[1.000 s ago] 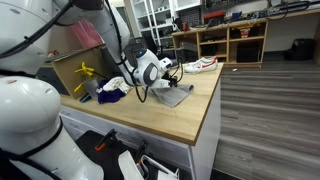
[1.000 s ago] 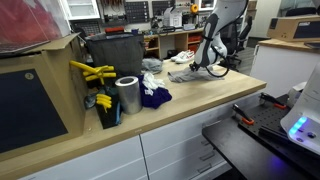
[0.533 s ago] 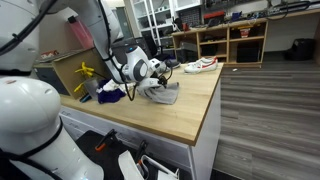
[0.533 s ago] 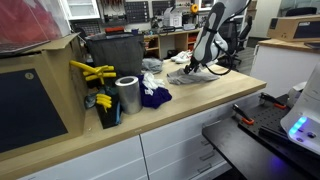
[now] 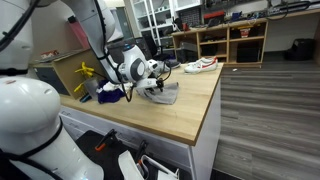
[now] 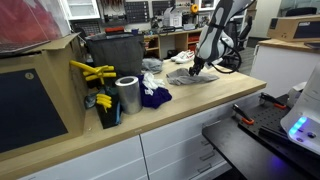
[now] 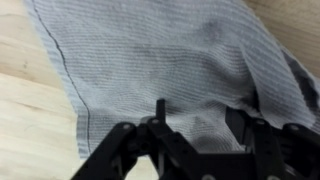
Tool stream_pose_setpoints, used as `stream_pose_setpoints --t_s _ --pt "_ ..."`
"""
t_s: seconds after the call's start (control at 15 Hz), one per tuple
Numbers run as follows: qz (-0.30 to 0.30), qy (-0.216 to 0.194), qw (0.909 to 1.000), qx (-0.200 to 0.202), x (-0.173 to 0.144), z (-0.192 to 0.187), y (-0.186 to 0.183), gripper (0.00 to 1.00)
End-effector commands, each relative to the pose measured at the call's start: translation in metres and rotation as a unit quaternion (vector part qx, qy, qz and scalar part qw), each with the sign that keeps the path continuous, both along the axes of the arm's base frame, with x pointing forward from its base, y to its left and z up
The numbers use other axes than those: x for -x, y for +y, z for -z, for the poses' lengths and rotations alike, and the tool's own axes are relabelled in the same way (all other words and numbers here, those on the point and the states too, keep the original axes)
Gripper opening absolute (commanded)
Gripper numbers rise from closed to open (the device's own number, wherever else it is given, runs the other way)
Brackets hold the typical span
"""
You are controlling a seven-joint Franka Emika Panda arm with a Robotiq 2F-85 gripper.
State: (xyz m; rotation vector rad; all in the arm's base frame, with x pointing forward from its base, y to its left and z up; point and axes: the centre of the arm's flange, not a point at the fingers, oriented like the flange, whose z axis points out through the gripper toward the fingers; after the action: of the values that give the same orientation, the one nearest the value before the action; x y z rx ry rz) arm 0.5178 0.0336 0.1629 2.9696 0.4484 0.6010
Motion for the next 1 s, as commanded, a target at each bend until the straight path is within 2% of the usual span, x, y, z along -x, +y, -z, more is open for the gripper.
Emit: stream_pose_setpoints --t_s 0.0,0.27,0.33,0.67,0.93 --pt "-0.020 -0.002 0.9998 0.010 0.011 -0.008 -0.015 0.33" --pt "-0.021 -0.012 0.9994 0.026 0.013 -0.002 -0.033 0.03" --pt "-0.020 -0.013 0.9992 0.032 0.014 -0.002 -0.040 0.00" --pt "0.006 -0.029 0.9977 0.061 0.016 -0.007 -0.083 0.01" --pt "0.047 -0.077 0.9909 0.100 0.020 -0.022 -0.107 0.01"
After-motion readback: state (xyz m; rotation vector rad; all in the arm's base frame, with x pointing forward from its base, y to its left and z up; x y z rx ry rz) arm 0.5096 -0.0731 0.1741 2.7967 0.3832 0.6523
